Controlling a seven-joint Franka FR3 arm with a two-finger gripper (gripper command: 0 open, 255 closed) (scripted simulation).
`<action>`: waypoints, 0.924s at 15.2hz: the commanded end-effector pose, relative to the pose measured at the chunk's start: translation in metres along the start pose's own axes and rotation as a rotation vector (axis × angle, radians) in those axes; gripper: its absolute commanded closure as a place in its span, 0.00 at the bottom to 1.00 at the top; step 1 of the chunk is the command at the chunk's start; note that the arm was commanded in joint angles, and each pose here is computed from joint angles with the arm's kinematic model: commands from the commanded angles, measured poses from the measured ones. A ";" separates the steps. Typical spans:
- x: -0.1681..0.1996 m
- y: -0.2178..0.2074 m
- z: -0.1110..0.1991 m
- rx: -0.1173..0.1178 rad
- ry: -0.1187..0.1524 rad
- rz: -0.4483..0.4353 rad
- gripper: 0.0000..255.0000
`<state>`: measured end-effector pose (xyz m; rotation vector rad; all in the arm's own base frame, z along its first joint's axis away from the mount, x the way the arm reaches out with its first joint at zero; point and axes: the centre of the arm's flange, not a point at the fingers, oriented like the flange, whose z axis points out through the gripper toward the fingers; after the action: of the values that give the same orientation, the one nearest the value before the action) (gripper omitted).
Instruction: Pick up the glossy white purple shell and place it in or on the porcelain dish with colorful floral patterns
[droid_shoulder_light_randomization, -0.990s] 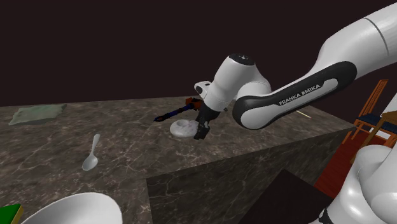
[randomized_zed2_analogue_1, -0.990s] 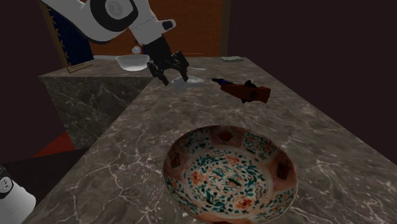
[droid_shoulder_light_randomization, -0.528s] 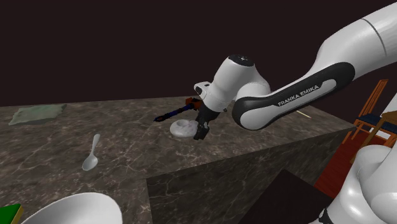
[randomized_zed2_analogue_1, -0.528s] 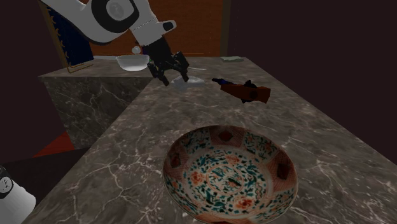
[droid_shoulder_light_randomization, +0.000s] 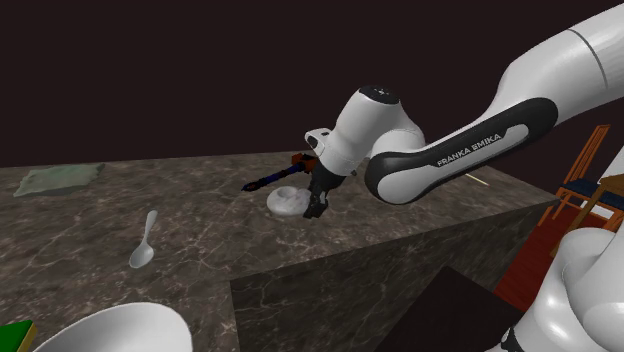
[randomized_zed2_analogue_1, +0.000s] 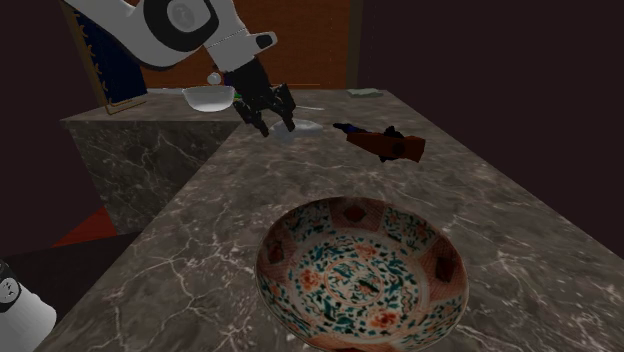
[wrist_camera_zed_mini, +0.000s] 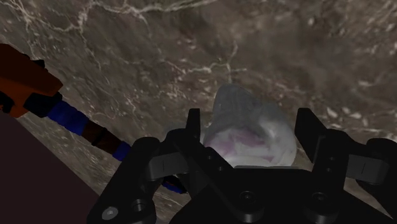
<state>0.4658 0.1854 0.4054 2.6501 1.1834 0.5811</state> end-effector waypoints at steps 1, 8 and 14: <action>0.000 0.000 0.000 0.000 0.000 -0.001 1.00; 0.009 0.010 -0.029 0.000 0.000 -0.001 1.00; 0.018 0.020 -0.057 0.000 0.000 -0.001 1.00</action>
<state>0.4656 0.1863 0.4627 2.6499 1.1844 0.5807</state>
